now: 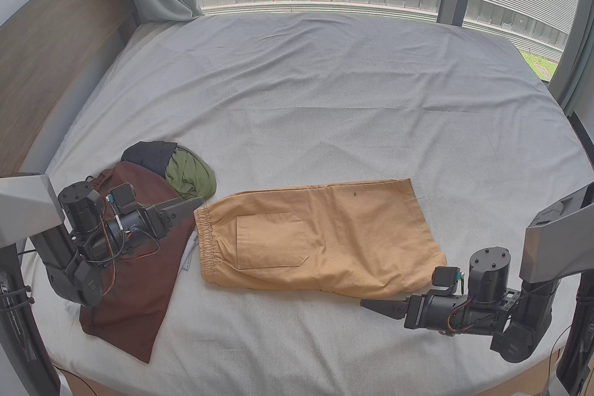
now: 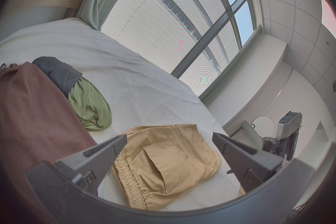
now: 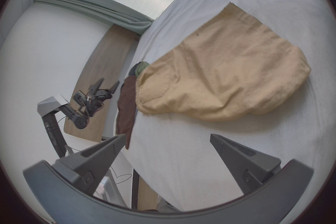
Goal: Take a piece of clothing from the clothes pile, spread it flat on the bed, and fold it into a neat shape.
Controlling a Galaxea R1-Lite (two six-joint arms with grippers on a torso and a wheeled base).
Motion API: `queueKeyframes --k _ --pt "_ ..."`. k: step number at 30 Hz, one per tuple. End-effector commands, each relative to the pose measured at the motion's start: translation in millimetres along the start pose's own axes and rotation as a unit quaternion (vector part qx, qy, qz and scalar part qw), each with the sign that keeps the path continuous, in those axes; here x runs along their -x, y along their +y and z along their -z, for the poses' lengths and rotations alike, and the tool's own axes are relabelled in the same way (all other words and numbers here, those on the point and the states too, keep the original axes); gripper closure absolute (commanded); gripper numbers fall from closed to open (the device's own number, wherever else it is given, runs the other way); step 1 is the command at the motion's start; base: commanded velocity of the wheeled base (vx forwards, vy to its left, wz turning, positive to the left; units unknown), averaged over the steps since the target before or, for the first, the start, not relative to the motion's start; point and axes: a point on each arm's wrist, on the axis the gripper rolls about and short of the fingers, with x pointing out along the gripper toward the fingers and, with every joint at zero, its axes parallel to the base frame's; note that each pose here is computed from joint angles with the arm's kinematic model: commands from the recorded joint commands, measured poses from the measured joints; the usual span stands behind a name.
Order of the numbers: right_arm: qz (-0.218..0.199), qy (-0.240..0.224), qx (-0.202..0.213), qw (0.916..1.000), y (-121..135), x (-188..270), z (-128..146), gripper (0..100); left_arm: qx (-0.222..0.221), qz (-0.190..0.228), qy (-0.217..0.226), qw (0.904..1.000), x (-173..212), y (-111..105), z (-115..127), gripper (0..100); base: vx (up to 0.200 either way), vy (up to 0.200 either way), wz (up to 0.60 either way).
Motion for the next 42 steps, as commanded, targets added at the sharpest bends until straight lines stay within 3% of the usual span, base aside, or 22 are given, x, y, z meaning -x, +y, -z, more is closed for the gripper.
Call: queueKeyframes --k 1,22,36,42 --pt "-0.041 -0.024 0.022 0.9986 23 14 -9 0 -0.002 -0.001 0.004 1.0 1 0 3 0 0.0 0.0 0.0" --pt "-0.07 -0.059 0.025 0.9955 19 23 -35 0 -0.007 0.011 0.015 0.9998 1 -1 6 0 0.0 0.0 0.0" --pt "-0.071 -0.061 0.026 0.9953 20 25 -36 0 -0.021 0.012 0.021 0.9995 3 0 9 0 0.0 0.0 0.0" --pt "-0.069 -0.061 0.024 0.9955 18 24 -36 0 -0.011 0.035 0.042 0.9984 5 0 16 0 0.0 0.0 0.0"
